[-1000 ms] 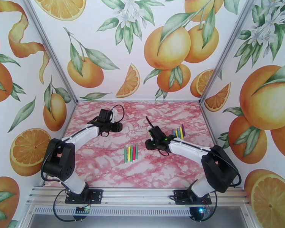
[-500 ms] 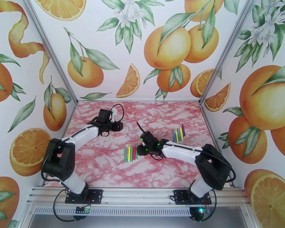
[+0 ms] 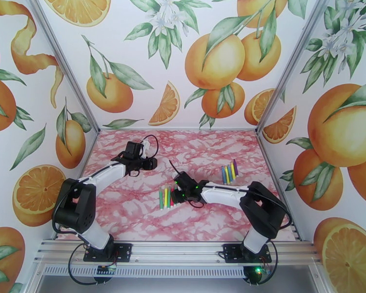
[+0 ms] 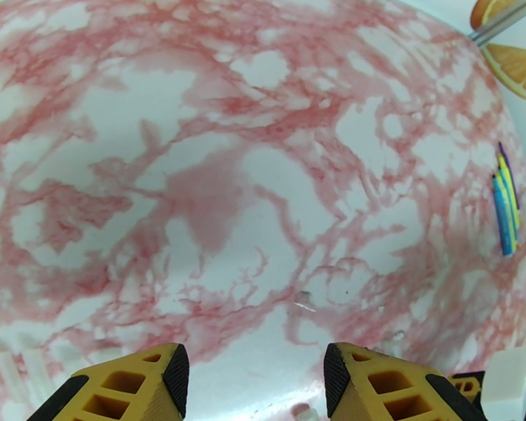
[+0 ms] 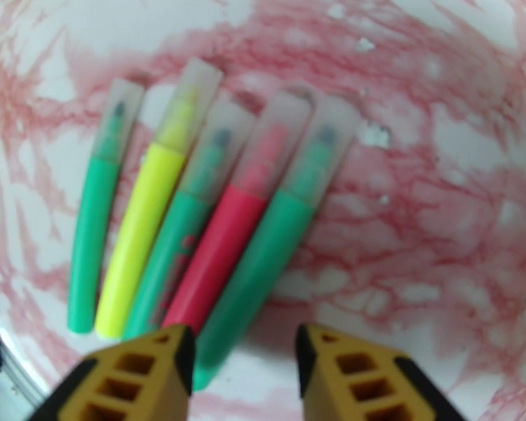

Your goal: Open the pen caps

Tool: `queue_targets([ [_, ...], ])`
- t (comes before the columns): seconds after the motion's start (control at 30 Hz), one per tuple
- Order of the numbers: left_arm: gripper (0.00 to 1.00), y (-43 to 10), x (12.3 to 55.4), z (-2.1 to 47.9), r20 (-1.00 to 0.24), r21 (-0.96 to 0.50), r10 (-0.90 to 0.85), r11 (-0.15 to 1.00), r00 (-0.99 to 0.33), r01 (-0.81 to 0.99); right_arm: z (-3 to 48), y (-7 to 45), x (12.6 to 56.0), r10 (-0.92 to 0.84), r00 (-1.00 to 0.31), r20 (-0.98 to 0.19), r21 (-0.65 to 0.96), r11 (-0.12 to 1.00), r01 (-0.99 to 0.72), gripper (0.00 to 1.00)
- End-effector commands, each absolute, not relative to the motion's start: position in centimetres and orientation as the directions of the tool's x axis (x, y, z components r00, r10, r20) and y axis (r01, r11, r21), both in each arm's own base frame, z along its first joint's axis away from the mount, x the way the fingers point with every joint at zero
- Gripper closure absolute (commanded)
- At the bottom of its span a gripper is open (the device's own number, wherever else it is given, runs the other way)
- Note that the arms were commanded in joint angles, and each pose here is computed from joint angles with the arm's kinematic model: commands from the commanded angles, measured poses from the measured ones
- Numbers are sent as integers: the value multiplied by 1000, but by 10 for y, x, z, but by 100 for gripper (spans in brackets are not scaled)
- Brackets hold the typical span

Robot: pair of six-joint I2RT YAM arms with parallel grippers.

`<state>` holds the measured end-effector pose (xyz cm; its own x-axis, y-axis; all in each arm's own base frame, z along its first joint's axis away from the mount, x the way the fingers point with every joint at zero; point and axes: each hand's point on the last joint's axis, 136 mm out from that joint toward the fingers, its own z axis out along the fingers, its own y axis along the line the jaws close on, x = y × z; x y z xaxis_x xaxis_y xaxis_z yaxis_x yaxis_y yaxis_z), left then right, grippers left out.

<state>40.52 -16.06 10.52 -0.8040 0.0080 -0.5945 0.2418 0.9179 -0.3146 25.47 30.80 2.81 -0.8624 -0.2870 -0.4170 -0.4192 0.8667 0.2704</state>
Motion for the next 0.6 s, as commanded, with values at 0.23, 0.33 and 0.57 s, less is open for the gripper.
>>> queue_targets([
  [0.23, 44, -158, 407, 121, -630, -319, -5, 913, -776, 253, 22, 294, 266, -278, -871, -406, 159, 917, -367, 59],
  [0.33, 44, -157, 407, 121, -631, -320, -8, 914, -776, 250, 21, 283, 267, -283, -874, -396, 100, 932, -347, 60],
  [0.57, 44, -158, 409, 121, -630, -325, -14, 913, -776, 248, 23, 272, 269, -297, -869, -395, 41, 940, -340, 61],
])
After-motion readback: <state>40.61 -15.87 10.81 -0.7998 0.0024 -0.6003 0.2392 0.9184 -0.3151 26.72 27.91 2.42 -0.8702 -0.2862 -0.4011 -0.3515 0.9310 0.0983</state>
